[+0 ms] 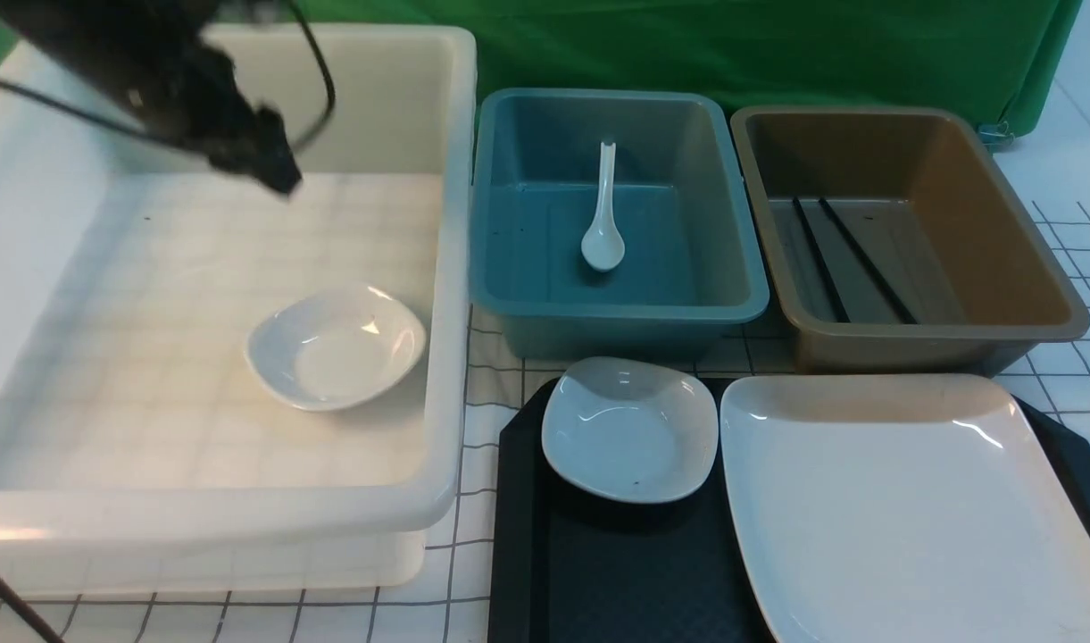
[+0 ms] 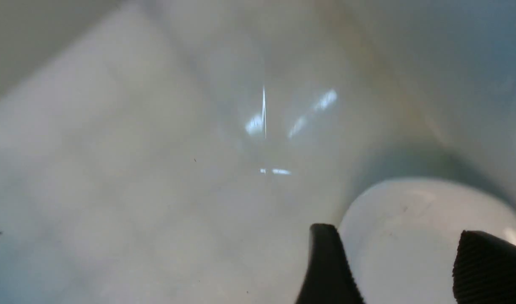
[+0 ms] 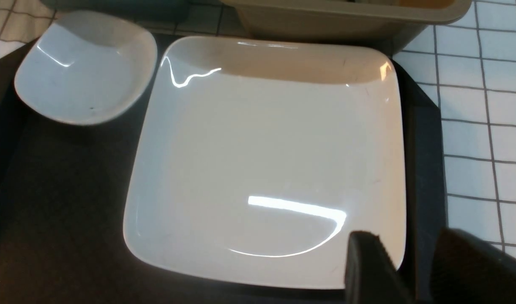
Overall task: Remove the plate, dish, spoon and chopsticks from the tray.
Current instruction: Use the left arm to grab a small plate from the dinner plate
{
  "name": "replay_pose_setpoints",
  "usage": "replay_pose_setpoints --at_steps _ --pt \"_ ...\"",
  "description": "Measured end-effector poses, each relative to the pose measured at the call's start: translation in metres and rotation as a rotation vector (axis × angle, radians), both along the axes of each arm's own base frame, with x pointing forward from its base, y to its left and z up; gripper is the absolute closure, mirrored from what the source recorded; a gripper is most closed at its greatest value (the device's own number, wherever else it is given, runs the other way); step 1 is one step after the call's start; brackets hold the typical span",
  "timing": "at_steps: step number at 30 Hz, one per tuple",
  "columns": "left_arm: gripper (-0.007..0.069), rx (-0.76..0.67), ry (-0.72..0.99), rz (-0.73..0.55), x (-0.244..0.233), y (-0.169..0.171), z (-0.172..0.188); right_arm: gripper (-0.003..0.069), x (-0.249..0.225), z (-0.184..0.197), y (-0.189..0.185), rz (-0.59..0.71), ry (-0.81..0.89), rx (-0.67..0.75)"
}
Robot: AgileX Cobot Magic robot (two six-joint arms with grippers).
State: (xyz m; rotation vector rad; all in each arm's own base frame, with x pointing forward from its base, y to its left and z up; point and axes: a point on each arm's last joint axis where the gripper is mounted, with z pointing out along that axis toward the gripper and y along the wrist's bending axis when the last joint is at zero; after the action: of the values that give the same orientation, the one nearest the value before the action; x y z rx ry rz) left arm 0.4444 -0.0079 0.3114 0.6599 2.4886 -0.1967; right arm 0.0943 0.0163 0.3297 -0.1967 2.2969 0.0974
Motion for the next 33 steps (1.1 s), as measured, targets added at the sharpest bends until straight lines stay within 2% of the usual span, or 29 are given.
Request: replay_pose_setpoints --at_steps 2,4,5,6,10,13,15,17,18,19,23,25,27,28,29,30,33 --pt "0.0372 -0.063 -0.036 0.076 -0.017 -0.002 0.048 0.0420 0.000 0.000 0.000 0.000 0.001 0.000" --pt "0.0502 -0.125 -0.069 0.143 -0.034 -0.004 0.079 0.0420 0.000 0.000 0.000 0.000 0.004 -0.001" --pt "0.0524 -0.135 -0.076 0.152 -0.038 -0.004 0.084 0.0420 0.000 0.000 0.000 0.000 0.004 -0.001" --pt "0.0587 -0.200 -0.096 0.171 -0.054 -0.009 0.104 0.0420 0.000 0.000 0.000 0.000 0.004 -0.001" --pt "0.0629 -0.383 -0.075 0.121 -0.092 -0.033 0.124 0.0420 0.000 -0.001 0.000 0.000 0.008 -0.001" --pt "0.0632 -0.435 0.003 0.056 -0.114 -0.060 0.115 0.0420 -0.001 -0.001 0.000 0.000 0.009 -0.001" --pt "0.0631 -0.460 0.134 -0.016 -0.142 -0.096 0.094 0.0420 -0.001 -0.001 0.000 0.000 0.009 -0.001" --pt "0.0626 -0.447 0.286 -0.074 -0.165 -0.133 0.063 0.0420 0.000 0.000 0.000 0.000 0.007 -0.001" --pt "0.0625 -0.446 0.295 -0.066 -0.166 -0.133 0.061 0.0420 0.000 0.000 0.000 0.000 0.007 -0.001" --pt "0.0608 -0.399 0.366 -0.099 -0.181 -0.162 0.038 0.0420 0.000 0.000 0.000 0.000 0.000 0.000" --pt "0.0549 -0.280 0.422 -0.089 -0.199 -0.206 0.006 0.0420 0.001 0.001 0.000 0.002 -0.010 -0.001" --pt "0.0469 -0.181 0.433 -0.057 -0.203 -0.231 -0.010 0.0420 0.001 0.001 0.000 0.005 -0.012 -0.005" --pt "0.0397 -0.129 0.428 -0.046 -0.199 -0.245 -0.017 0.0420 0.001 0.001 0.000 0.008 -0.013 -0.008" --pt "0.0390 -0.126 0.431 -0.040 -0.197 -0.248 -0.018 0.0420 0.001 0.001 0.000 0.009 -0.013 -0.009" --pt "0.0327 -0.103 0.426 -0.024 -0.189 -0.258 -0.022 0.0420 0.001 0.001 0.000 0.012 -0.014 -0.012" --pt "0.0295 -0.090 0.414 -0.016 -0.181 -0.262 -0.024 0.0420 0.001 0.001 0.000 0.013 -0.014 -0.013" --pt "0.0241 -0.061 0.372 -0.004 -0.163 -0.270 -0.027 0.0419 0.001 0.001 0.001 0.018 -0.014 -0.014"
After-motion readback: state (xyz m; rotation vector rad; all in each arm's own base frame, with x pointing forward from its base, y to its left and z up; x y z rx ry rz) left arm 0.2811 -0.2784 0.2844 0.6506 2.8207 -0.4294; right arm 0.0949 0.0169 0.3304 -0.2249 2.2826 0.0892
